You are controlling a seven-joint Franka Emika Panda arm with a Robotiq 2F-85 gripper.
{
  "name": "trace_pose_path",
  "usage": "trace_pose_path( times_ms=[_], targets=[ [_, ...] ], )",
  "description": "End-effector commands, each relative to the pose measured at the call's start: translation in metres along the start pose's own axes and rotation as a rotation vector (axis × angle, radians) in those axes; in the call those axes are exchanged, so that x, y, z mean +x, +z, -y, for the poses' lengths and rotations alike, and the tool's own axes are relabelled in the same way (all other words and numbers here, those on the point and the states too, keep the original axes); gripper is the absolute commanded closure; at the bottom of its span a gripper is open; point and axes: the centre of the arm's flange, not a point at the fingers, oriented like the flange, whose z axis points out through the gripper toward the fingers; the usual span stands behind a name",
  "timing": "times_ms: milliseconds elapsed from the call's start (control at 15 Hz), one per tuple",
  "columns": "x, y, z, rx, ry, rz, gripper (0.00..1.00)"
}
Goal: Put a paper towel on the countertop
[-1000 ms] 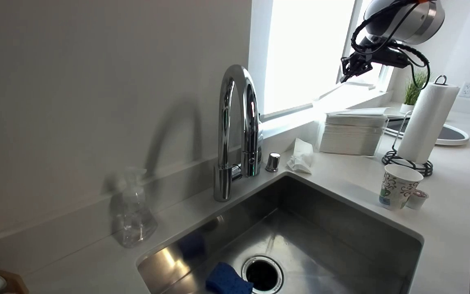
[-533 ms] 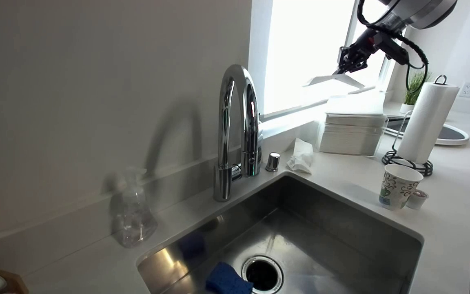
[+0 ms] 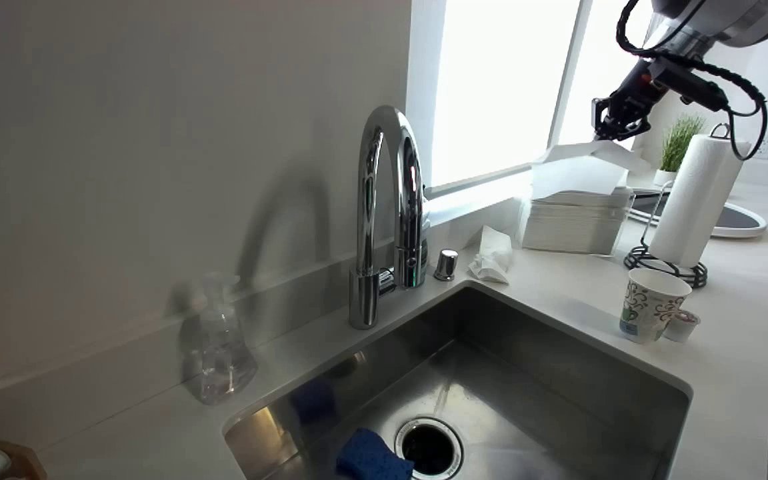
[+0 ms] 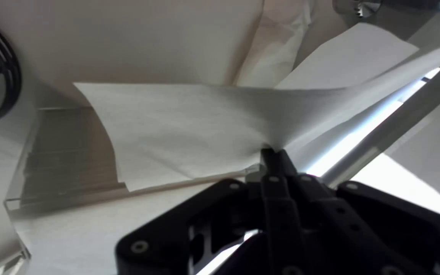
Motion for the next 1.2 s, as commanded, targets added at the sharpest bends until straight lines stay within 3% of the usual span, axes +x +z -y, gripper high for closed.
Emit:
trace_pose_path(
  times_ms=[0,267,533,600,933,1133],
  targets=[
    [-0.027,0.01,-0.012,-0.064,0.138,0.043,1.0],
    [-0.035,0.049,-0.035,-0.102,0.243,0.028,1.0],
    [-0.039,0.099,-0.057,-0.17,0.263,-0.077,1.0],
    [-0.033,0.075,-0.054,-0.133,0.237,-0.052,1.0],
    [-0.032,0.079,-0.056,-0.138,0.236,-0.062,1.0],
    [-0.038,0.114,-0.057,-0.143,0.246,0.009,1.0]
  ],
)
